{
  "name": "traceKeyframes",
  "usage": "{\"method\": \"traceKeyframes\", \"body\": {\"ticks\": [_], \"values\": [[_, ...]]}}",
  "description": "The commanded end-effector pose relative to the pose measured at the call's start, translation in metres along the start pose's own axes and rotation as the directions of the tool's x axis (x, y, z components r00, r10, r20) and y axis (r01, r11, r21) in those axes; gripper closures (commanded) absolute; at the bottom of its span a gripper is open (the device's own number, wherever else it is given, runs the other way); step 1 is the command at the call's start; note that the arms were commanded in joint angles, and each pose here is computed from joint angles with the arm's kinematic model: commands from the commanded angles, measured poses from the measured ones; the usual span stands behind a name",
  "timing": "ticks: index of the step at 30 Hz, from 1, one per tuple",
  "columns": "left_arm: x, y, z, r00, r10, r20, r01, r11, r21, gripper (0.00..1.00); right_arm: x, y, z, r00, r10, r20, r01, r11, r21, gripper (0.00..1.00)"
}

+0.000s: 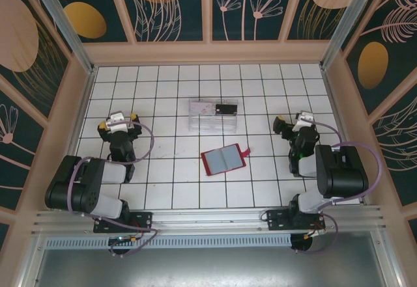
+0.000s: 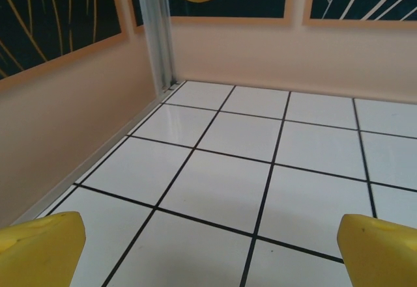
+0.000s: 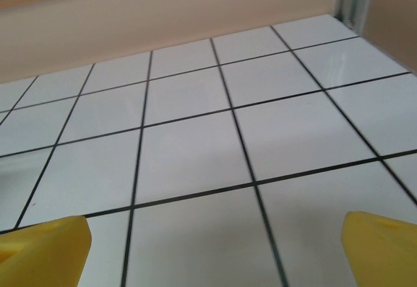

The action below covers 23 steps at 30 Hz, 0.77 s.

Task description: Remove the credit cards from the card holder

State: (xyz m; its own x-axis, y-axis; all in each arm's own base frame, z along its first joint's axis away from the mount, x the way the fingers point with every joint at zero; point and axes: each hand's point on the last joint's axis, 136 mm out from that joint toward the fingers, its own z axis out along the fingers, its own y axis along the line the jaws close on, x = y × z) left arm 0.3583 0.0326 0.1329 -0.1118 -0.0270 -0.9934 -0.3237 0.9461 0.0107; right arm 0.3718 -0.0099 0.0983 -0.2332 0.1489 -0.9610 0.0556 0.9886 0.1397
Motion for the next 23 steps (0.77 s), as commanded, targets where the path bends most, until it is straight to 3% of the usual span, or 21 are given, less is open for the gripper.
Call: {"method": "traceKeyframes", "body": {"ticks": [1,5,23], "values": [[-0.014,-0.015,0.002,0.998,-0.033,0.058,0.025,0.991,0.128,0.01,-0.023,0.005,-0.001,0.994,-0.040,0.099,0.042,0.999,-0.010,0.01],[-0.003,-0.018,0.012,0.999,-0.040,0.009,0.037,0.985,0.170,0.01,-0.023,0.005,-0.001,0.995,-0.040,0.096,0.041,0.999,-0.011,0.01],[-0.006,-0.017,0.010,0.999,-0.045,0.027,0.040,0.985,0.169,0.01,-0.023,0.005,0.000,0.995,-0.036,0.093,0.038,0.999,-0.022,0.01]]}}
